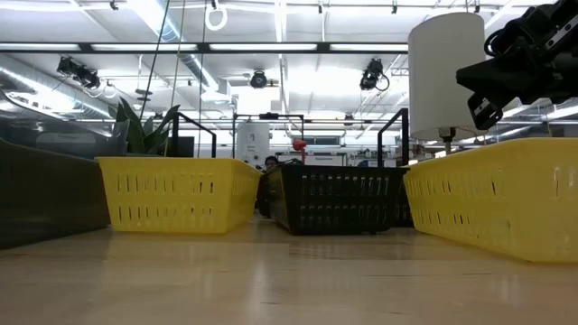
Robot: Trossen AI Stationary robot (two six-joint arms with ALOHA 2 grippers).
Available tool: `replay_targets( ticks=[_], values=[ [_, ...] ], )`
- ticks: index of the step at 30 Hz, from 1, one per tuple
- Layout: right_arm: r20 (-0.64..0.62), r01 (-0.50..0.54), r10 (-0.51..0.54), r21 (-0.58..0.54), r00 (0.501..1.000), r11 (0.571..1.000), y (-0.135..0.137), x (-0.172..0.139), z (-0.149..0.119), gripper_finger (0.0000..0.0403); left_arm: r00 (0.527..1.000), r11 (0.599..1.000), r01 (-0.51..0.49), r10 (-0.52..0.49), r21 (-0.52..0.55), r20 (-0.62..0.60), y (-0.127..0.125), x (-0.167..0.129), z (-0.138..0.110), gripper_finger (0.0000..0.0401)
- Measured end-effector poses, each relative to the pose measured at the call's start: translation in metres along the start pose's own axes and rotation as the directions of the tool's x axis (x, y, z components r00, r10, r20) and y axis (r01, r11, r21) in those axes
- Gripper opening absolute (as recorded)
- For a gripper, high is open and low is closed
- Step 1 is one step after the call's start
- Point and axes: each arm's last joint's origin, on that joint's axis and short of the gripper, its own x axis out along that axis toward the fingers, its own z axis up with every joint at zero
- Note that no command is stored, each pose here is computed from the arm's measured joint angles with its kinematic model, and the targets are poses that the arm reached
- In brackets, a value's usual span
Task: Stack baskets on shelf by color
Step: Stack the black bin on top of the top black bin
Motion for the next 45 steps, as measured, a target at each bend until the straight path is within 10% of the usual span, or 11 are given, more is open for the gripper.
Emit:
replay_targets(
  ticks=[15,34,45],
  values=[
    [0.000,0.000,0.000,0.000,1.000,1.000,0.000,0.000,0.000,0.0025,0.999,1.000,0.005,-0.005,-0.011,-0.033,0.000,0.005,0.002,0.0015],
    [0.000,0.000,0.000,0.000,1.000,1.000,0.000,0.000,0.000,0.0025,0.998,0.989,0.043,-0.049,-0.139,-0.041,0.014,-0.087,0.044,0.0006],
    [0.000,0.000,0.000,0.000,1.000,1.000,0.000,0.000,0.000,0.0025,0.990,0.965,-0.127,0.139,-0.228,0.036,0.082,-0.148,0.068,0.0006]
  ],
)
